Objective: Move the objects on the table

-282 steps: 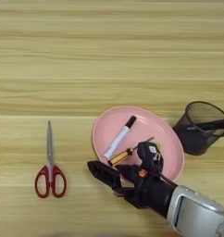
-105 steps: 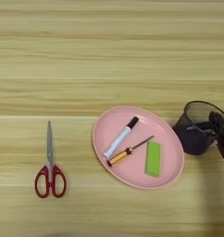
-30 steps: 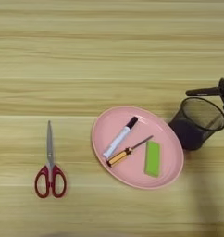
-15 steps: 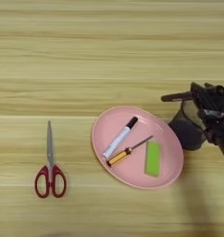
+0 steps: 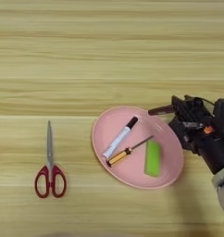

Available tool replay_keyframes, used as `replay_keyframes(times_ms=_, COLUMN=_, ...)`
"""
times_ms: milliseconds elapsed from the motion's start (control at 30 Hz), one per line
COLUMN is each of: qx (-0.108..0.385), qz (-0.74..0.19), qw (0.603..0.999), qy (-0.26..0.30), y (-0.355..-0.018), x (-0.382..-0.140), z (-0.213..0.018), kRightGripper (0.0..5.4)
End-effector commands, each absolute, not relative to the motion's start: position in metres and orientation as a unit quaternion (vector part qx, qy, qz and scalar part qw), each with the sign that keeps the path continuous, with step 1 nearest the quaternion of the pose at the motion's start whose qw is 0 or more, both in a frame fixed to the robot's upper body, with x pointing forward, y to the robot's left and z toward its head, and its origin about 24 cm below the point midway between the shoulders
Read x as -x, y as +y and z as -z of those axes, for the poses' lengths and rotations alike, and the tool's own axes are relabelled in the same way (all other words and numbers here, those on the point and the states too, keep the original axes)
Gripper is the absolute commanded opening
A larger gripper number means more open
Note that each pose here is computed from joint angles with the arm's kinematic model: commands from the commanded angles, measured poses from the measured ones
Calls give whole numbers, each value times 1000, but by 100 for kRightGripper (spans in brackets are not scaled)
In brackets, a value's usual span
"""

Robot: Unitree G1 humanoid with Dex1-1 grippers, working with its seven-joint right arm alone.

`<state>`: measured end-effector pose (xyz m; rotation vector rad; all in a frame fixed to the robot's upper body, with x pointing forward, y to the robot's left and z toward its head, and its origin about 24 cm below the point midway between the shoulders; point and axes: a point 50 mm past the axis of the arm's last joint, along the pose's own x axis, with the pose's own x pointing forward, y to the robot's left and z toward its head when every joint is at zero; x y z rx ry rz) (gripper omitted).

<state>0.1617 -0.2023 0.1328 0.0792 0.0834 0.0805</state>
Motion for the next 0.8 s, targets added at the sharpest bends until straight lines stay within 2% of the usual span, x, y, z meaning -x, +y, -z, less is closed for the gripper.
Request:
replay_keyframes(times_ms=33, qx=-13, qz=-45, qw=999, qy=5, y=-199, x=-163, z=-139, kRightGripper=115)
replay_keyframes(times_ms=467, qx=1, qz=-50, qw=998, qy=33, y=-195, x=-164, z=-117, kRightGripper=115)
replay_keyframes(times_ms=800, qx=4, qz=-53, qw=998, qy=41, y=-194, x=-165, z=-109, kRightGripper=115)
